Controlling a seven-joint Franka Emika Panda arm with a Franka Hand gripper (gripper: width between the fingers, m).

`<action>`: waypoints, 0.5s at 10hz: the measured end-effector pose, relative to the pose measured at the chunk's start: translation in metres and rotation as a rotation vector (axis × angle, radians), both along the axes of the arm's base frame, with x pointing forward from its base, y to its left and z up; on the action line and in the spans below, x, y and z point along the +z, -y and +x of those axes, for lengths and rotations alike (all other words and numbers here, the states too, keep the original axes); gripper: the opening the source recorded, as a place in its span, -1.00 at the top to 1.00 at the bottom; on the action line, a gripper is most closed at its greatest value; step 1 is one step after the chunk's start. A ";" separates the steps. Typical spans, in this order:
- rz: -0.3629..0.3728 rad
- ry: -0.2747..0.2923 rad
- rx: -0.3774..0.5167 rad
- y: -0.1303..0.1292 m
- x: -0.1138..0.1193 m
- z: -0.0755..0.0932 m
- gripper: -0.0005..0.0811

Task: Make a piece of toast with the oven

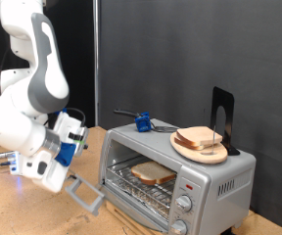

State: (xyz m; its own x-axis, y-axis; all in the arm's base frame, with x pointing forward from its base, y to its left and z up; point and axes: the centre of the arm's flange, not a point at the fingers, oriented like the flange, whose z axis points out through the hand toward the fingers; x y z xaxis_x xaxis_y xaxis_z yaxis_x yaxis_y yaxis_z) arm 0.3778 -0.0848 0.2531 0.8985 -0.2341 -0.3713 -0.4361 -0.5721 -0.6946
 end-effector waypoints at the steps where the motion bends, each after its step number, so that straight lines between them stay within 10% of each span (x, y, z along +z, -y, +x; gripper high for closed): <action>1: -0.003 0.011 0.009 -0.007 0.006 -0.002 -0.99; 5: -0.020 0.072 0.008 -0.050 0.028 0.002 -0.99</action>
